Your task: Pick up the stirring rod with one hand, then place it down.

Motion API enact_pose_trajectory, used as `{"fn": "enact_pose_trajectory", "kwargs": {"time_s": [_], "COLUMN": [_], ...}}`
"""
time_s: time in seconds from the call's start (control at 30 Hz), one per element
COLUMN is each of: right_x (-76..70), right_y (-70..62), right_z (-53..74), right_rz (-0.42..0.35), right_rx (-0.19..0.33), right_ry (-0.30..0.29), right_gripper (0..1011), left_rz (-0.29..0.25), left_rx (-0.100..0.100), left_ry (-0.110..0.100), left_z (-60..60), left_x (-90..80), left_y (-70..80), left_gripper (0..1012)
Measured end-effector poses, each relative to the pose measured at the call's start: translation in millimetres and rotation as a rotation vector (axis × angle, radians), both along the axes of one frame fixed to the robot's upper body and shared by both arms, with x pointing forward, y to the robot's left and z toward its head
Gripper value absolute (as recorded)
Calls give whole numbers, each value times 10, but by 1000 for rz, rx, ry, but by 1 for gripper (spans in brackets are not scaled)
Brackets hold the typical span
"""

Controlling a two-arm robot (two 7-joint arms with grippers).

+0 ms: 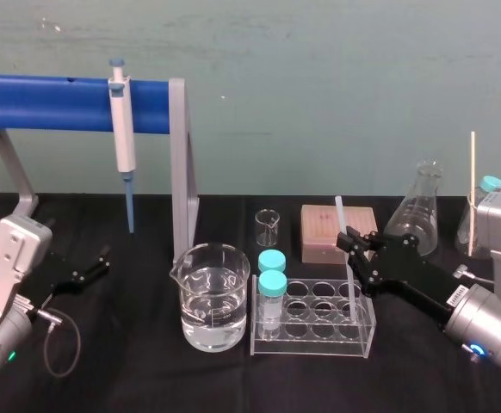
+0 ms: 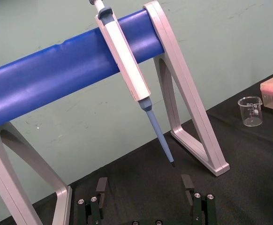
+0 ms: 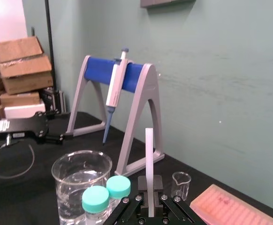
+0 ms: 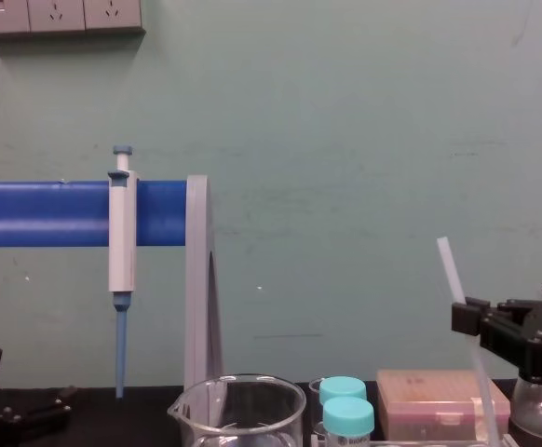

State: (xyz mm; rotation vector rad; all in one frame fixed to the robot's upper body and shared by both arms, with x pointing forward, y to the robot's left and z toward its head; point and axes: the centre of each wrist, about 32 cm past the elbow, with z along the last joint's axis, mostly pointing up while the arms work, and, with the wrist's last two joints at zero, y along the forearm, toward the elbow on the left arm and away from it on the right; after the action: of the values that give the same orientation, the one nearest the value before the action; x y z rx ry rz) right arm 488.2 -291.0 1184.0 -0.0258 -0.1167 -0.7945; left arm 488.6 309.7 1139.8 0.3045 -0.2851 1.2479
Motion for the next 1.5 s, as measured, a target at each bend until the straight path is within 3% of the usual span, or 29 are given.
{"fn": "enact_pose_trajectory", "kwargs": {"time_s": [0.27, 0.4, 0.47, 0.7, 0.9, 1.5], "right_x": [8, 69, 123, 190, 197, 141], "right_y": [-43, -100, -148, -217, -220, -188], "right_z": [82, 281, 473, 753, 807, 803], "right_rz": [-24, -29, -32, -21, -4, 15], "right_rx": [54, 102, 142, 191, 203, 204], "right_ry": [-28, -61, -91, -129, -125, -102], "right_gripper": [64, 64, 64, 64, 64, 64], "left_rz": [0, 0, 0, 0, 0, 0], "left_rx": [0, 0, 0, 0, 0, 0], "left_ry": [0, 0, 0, 0, 0, 0], "left_z": [0, 0, 0, 0, 0, 0], "left_x": [0, 0, 0, 0, 0, 0], "left_y": [0, 0, 0, 0, 0, 0], "left_gripper": [1000, 1000, 1000, 1000, 1000, 1000]}}
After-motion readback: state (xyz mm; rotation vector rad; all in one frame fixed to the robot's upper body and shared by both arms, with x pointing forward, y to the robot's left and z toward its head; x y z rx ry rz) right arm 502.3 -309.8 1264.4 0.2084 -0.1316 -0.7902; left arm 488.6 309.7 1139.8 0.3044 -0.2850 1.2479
